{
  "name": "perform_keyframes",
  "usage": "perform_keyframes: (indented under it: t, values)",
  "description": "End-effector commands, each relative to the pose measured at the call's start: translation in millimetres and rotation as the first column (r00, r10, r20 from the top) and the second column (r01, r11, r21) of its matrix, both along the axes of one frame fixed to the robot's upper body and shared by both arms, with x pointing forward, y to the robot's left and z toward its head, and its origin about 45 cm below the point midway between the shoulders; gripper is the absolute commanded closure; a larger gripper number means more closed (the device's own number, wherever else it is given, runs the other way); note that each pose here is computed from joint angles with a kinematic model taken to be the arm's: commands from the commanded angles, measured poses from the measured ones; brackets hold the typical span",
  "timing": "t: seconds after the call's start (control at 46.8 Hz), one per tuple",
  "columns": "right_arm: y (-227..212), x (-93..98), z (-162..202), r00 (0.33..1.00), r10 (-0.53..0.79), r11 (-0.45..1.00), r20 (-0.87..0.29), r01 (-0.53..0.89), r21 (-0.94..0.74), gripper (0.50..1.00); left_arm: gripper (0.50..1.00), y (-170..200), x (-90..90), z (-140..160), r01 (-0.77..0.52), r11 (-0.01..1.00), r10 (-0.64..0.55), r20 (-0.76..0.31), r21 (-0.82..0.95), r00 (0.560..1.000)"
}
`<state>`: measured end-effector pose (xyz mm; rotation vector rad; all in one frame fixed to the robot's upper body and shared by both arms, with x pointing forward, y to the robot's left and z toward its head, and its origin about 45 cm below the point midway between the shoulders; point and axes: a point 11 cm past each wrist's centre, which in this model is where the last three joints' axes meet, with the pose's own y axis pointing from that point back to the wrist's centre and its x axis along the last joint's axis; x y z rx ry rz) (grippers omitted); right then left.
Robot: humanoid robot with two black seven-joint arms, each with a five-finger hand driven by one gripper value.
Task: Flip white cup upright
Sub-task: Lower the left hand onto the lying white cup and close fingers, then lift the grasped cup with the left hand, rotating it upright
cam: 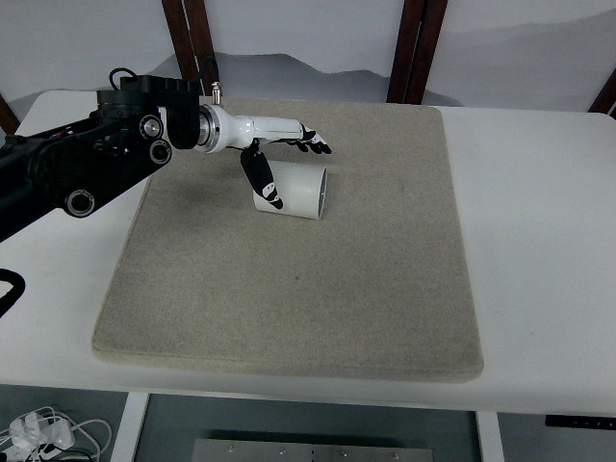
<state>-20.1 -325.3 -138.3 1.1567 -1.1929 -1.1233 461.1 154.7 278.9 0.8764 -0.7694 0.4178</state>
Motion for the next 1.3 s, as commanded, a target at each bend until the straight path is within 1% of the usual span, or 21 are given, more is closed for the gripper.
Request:
perform_keyframes:
  t: [0.0,0.47,0.705,0.748,0.812,0.854,0.961,1.004,1.047,1.089,1.132,1.153,1.196,1.239,1.282]
  values:
    - [0,0.0,0,1.0,0.001,1.0,0.0,-0.001,0.0,0.548,0.51,-1,-0.3,-1,0.0,1.0,0.0,0.001,0.001,1.0]
    - [0,0.0,0,1.0,0.0,1.0,0.0,0.0,0.0,0.548,0.512,-4,-2.1,-15,0.001,1.0,0.0,-0.015,0.018,1.0]
    - [0,0.0,0,1.0,0.0,1.0,0.0,0.0,0.0,0.548,0.531,-4,-3.6,-19,0.005,1.0,-0.004,-0.02,0.03,1.0]
    - [0,0.0,0,1.0,0.0,1.0,0.0,0.0,0.0,0.548,0.544,-4,-3.7,-20,0.003,1.0,-0.002,-0.019,0.028,1.0]
    - [0,0.0,0,1.0,0.0,1.0,0.0,0.0,0.0,0.548,0.566,-4,-4.1,-21,0.003,0.999,-0.003,-0.02,0.032,1.0]
    - [0,0.0,0,1.0,0.0,1.0,0.0,0.0,0.0,0.548,0.604,-3,-4.5,-23,0.006,0.999,-0.005,-0.017,0.043,1.0]
    - [0,0.0,0,1.0,0.0,1.0,0.0,0.0,0.0,0.548,0.677,-2,-4.2,-24,0.012,0.997,-0.012,-0.003,0.072,1.0]
    - [0,0.0,0,1.0,0.0,1.0,0.0,0.0,0.0,0.548,0.688,-2,-4.2,-24,0.012,0.997,-0.012,0.0,0.075,1.0]
    - [0,0.0,0,1.0,0.0,1.0,0.0,0.0,0.0,0.548,0.714,-2,-3.9,-24,0.011,0.997,-0.011,0.001,0.075,1.0]
    - [0,0.0,0,1.0,0.0,1.0,0.0,0.0,0.0,0.548,0.724,-2,-3.6,-24,0.007,0.997,-0.007,0.003,0.074,1.0]
    - [0,0.0,0,1.0,0.0,1.0,0.0,0.0,0.0,0.548,0.75,-3,-3.5,-23,0.007,0.997,-0.008,0.005,0.072,1.0]
    - [0,0.0,0,1.0,0.0,1.0,0.0,0.0,0.0,0.548,0.773,-3,-3.7,-23,0.009,0.998,-0.009,0.004,0.07,1.0]
    - [0,0.0,0,1.0,0.0,1.0,0.0,0.0,0.0,0.548,0.84,-4,-3.4,-22,0.007,0.998,-0.007,0.004,0.066,1.0]
    - [0,0.0,0,1.0,0.0,1.0,0.0,0.0,0.0,0.548,0.881,-4,-3.0,-21,0.006,0.998,-0.007,0.005,0.059,1.0]
    - [0,0.0,0,1.0,0.0,1.0,0.0,0.0,0.0,0.548,0.909,-4,-2.8,-20,0.005,0.999,-0.005,0.004,0.053,1.0]
